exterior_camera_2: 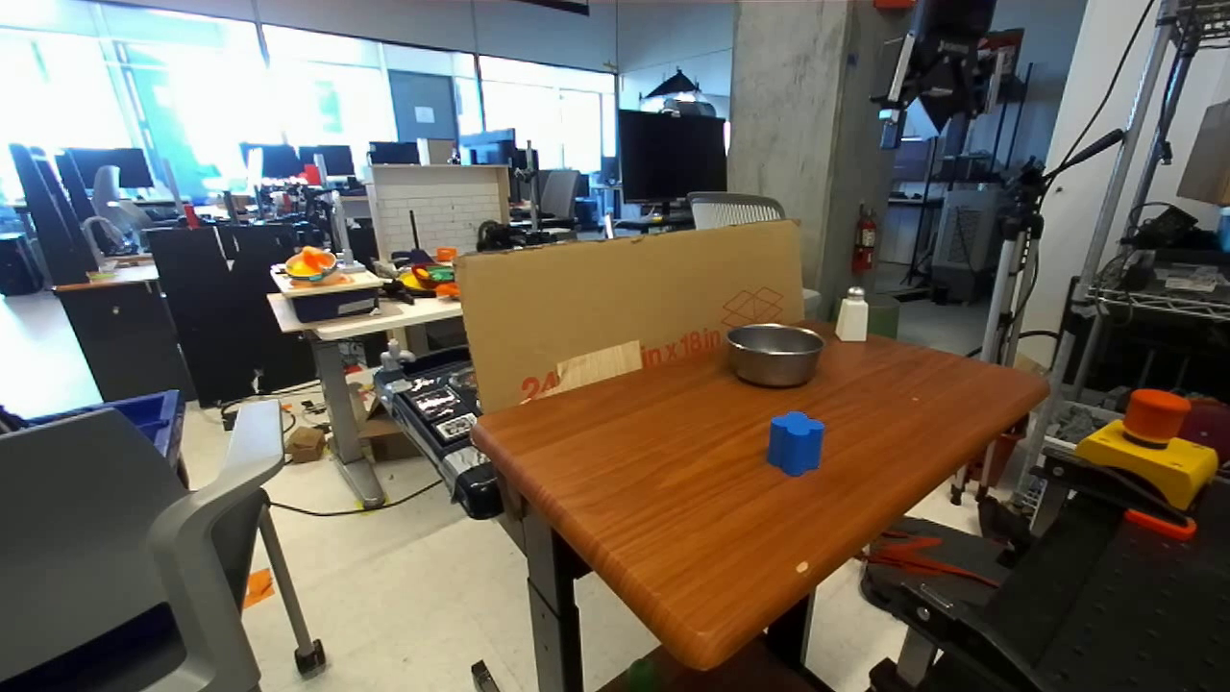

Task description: Put the salt cellar in the silver bowl.

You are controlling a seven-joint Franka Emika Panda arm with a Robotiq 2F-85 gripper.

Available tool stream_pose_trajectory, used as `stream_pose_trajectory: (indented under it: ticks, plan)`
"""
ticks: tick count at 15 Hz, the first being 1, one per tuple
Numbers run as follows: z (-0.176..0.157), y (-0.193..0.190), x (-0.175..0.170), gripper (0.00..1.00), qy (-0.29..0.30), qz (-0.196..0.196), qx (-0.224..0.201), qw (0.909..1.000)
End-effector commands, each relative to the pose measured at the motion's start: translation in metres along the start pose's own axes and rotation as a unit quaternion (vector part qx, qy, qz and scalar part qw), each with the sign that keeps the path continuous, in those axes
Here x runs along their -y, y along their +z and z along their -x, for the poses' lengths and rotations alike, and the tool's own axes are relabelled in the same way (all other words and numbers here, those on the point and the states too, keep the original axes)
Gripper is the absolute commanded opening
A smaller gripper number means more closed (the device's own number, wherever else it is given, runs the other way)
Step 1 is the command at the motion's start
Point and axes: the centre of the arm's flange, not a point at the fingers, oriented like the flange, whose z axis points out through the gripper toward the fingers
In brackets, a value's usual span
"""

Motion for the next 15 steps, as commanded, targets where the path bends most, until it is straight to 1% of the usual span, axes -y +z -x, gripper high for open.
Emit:
stream_pose_trajectory:
  ticks: [1, 4, 7, 15]
  plan:
    - [-0.062, 0.019, -0.017, 1.00, 0.036, -0.004, 0.002, 0.9993]
    - [-0.084, 0.044, -0.028, 1.00, 0.053, -0.012, 0.002, 0.9985]
    - [-0.103, 0.072, -0.034, 1.00, 0.079, -0.007, -0.001, 0.9968]
    - [-0.126, 0.139, -0.035, 1.00, 0.114, 0.033, -0.001, 0.9929]
